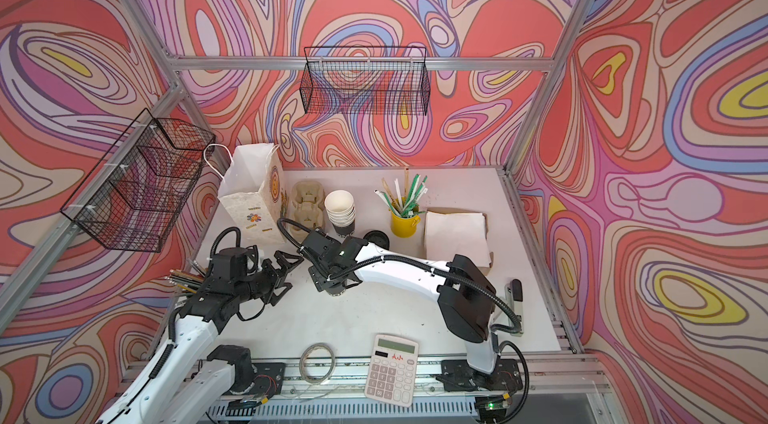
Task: Pack a coffee takeout order
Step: Pick up the coffee cup from the center of the table.
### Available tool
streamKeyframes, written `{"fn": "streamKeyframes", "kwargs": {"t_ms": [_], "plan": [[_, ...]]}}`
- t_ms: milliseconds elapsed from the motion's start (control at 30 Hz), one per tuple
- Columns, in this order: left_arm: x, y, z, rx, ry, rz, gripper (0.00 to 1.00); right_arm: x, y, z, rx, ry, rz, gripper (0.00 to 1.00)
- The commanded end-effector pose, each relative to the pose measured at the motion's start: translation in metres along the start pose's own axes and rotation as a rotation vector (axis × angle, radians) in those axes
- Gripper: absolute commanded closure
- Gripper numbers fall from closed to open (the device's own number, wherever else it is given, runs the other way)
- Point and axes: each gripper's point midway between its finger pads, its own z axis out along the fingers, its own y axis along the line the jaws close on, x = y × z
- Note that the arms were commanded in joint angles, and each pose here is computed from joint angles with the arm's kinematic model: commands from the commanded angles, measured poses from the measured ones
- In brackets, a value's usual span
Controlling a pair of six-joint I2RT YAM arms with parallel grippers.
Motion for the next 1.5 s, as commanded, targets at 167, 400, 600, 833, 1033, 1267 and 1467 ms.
{"fn": "streamKeyframes", "kwargs": {"t_ms": [167,400,600,833,1033,1267,1467], "plan": [[-0.002,0.005,0.0,-0.003,-0.018,0.001,0.0,0.107,-0.042,0.048,0.18,0.366,-0.069,0.23],[-0.001,0.005,0.002,0.0,-0.01,0.0,0.0,0.121,-0.043,0.055,0.183,0.423,-0.083,0.26],[-0.001,0.004,0.001,0.004,-0.012,0.001,0.0,0.118,-0.042,0.054,0.18,0.418,-0.085,0.27],[-0.001,0.001,0.001,0.018,-0.009,0.006,0.0,0.114,-0.038,0.054,0.169,0.41,-0.084,0.28],[0.0,-0.005,0.001,0.044,0.003,0.021,0.0,0.09,-0.03,0.045,0.13,0.317,-0.06,0.3],[0.003,-0.011,0.004,0.08,0.026,0.032,0.0,0.056,-0.021,0.024,0.103,0.214,-0.039,0.3],[0.007,-0.024,0.003,0.135,0.054,0.071,0.0,0.035,-0.016,0.005,0.071,0.14,-0.019,0.3]]}}
